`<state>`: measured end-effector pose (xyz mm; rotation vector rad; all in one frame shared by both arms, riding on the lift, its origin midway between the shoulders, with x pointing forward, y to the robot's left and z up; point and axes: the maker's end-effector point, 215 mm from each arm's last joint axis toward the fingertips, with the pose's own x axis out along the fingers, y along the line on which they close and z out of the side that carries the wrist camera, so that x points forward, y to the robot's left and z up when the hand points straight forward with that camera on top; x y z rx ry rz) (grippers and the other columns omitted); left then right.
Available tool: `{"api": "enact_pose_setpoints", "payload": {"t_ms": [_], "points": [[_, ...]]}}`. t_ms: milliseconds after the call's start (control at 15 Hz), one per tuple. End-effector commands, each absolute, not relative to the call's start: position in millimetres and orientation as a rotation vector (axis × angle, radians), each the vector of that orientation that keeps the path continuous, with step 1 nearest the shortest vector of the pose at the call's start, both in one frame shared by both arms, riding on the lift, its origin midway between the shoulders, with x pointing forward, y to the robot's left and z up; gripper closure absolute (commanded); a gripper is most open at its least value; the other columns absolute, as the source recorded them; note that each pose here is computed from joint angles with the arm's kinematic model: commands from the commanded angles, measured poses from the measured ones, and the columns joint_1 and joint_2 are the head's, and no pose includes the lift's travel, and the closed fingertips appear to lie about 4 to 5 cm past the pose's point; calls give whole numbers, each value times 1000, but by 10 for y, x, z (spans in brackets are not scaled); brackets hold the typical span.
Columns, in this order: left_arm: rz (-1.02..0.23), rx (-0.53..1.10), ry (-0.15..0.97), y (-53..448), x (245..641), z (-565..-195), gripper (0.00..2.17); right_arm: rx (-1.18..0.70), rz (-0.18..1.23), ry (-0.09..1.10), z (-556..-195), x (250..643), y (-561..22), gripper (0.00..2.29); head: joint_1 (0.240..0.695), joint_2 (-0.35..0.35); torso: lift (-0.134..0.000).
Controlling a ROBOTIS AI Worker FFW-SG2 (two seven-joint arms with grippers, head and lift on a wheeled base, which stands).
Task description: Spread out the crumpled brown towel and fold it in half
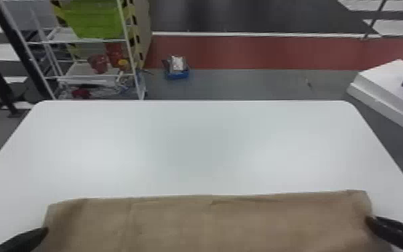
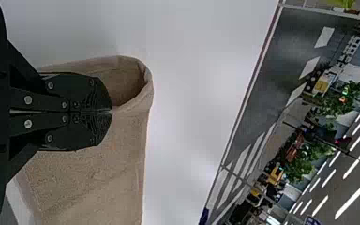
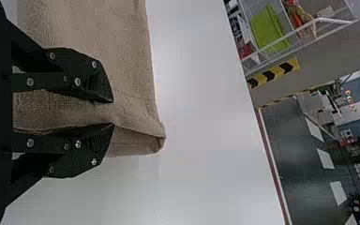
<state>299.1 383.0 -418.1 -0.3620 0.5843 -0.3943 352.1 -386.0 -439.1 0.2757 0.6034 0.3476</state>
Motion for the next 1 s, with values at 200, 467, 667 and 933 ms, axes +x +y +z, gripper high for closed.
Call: {"api": "enact_pose_setpoints", "payload": {"t_ms": [200, 467, 667, 933], "points": [[-378, -380, 588, 3864, 3008, -4189, 1787, 283, 354, 607, -4409, 3509, -3873, 1305, 695, -6, -124], [-356, -408, 576, 3933, 3088, -4150, 1787, 296, 340, 585, -4342, 3506, -3956, 1301, 695, -2, -124], [-344, -441, 580, 3956, 3081, -4164, 1787, 311, 317, 557, -4276, 3484, -4082, 1301, 695, -4, -124], [-330, -470, 581, 3998, 3091, -4183, 1787, 341, 304, 535, -4231, 3461, -4154, 1295, 695, -24, -124]]}}
